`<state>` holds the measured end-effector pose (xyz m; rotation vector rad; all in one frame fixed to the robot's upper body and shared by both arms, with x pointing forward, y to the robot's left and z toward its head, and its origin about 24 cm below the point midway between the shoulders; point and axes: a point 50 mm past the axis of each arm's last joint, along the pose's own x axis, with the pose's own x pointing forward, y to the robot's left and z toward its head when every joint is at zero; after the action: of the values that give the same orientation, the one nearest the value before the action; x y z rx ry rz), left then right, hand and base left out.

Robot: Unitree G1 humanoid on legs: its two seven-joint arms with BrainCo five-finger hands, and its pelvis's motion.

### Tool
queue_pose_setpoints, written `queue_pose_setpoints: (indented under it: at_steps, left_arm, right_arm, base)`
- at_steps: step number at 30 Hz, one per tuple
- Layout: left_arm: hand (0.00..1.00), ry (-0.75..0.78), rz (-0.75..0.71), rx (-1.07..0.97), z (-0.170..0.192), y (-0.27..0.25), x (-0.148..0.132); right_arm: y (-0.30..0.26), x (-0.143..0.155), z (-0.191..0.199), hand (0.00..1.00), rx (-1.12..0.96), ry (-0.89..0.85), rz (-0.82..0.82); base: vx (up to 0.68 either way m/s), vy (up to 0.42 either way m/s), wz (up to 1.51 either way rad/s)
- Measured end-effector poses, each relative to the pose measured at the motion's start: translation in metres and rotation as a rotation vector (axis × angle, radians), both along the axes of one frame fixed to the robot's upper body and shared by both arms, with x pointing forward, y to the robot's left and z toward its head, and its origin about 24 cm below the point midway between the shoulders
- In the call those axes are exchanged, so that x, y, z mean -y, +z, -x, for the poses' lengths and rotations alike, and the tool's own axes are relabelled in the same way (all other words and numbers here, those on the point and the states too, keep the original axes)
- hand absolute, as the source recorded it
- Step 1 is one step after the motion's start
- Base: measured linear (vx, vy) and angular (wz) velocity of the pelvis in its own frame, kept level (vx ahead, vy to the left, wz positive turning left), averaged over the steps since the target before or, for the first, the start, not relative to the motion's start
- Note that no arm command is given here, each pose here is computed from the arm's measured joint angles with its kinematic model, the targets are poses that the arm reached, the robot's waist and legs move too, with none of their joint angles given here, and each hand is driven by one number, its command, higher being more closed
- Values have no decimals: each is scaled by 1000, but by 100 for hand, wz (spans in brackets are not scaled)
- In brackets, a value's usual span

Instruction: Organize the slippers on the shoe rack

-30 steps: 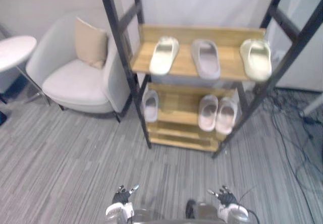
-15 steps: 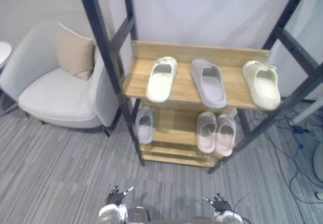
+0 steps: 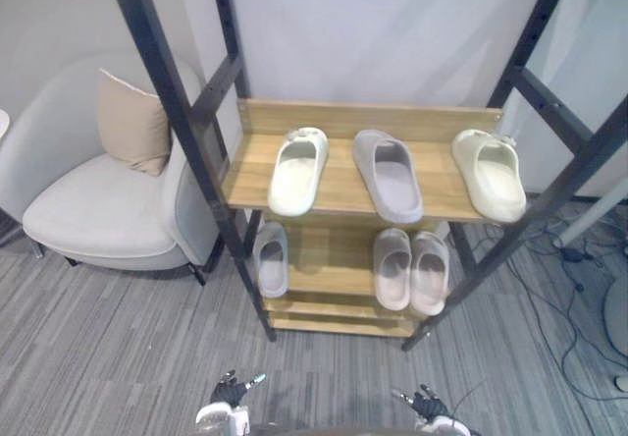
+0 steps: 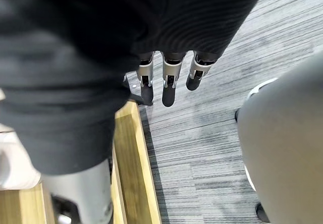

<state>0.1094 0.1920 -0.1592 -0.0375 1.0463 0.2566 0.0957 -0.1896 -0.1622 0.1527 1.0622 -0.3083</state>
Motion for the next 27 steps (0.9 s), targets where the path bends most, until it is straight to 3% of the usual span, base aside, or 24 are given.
queue_pose_setpoints:
  at_steps: [11,21,27]
  left_arm:
    - [0,-52,-19,4,-3,1,-1]
    - [0,-27,-31,24,1,3,-5]
    - [0,-6,-28,19,9,2,-4]
  right_arm:
    - [5,-2,-9,0,53,49,12]
    - [121,24,-54,0,697,38,230]
    - [179,41,-60,0,941,-37,369]
  base:
    - [-80,28,4]
    - [9,35,-3]
    - [0,1,-10]
